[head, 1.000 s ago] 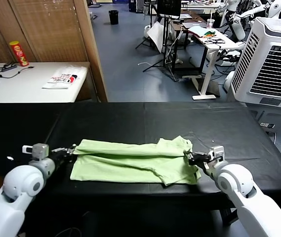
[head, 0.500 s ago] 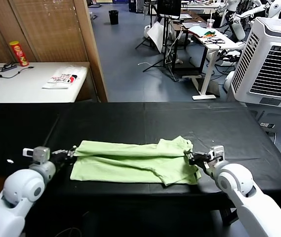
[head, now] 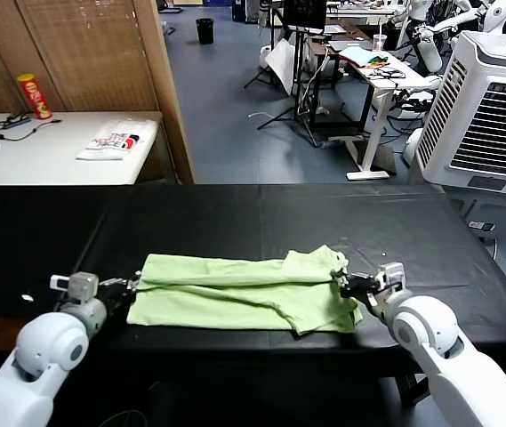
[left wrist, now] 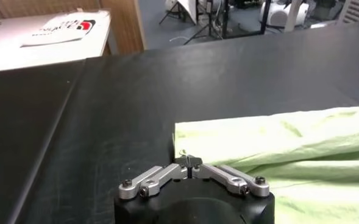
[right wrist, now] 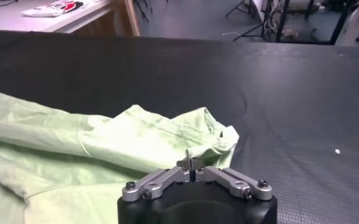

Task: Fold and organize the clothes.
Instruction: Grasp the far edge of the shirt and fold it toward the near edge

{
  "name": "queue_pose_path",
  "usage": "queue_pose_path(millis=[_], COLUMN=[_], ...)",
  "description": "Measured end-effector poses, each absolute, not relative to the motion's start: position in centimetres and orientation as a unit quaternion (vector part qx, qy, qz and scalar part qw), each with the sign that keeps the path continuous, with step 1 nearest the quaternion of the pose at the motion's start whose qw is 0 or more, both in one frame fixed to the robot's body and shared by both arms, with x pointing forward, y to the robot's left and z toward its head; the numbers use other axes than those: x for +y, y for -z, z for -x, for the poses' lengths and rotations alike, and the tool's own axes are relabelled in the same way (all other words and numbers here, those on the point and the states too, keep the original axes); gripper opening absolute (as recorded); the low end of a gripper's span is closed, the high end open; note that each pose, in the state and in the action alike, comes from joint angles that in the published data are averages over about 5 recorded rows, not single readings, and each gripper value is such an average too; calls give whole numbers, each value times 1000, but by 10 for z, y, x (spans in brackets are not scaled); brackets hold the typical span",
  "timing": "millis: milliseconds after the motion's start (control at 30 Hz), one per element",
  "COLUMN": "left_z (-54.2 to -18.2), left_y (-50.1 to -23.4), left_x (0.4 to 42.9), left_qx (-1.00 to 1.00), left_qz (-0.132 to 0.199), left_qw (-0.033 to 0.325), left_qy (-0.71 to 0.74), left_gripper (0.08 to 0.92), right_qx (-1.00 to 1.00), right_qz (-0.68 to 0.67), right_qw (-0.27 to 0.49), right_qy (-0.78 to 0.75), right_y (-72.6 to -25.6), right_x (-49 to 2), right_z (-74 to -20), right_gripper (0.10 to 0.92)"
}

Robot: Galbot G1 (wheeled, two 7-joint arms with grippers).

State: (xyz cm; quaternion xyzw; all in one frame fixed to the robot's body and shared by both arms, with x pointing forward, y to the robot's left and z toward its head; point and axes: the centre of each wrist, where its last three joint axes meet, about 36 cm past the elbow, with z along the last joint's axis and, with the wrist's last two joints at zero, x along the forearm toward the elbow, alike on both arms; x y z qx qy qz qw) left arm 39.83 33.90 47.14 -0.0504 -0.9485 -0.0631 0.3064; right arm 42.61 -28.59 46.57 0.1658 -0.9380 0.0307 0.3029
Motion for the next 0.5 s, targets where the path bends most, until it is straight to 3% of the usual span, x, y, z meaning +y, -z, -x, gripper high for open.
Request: queue_pose_path(millis=[500], left_z=[-391], left_y=[-464], left_x=[342], left_qx=[-946], left_qz=[37], left_qw=[314], left_qy=[75], left_gripper=[125], right_qx=[-934], right_qz=[-170], right_qw=[310], right_qy=[-43], right_y=[-461], right_x=[-285], right_z=[-411], right_gripper=[129])
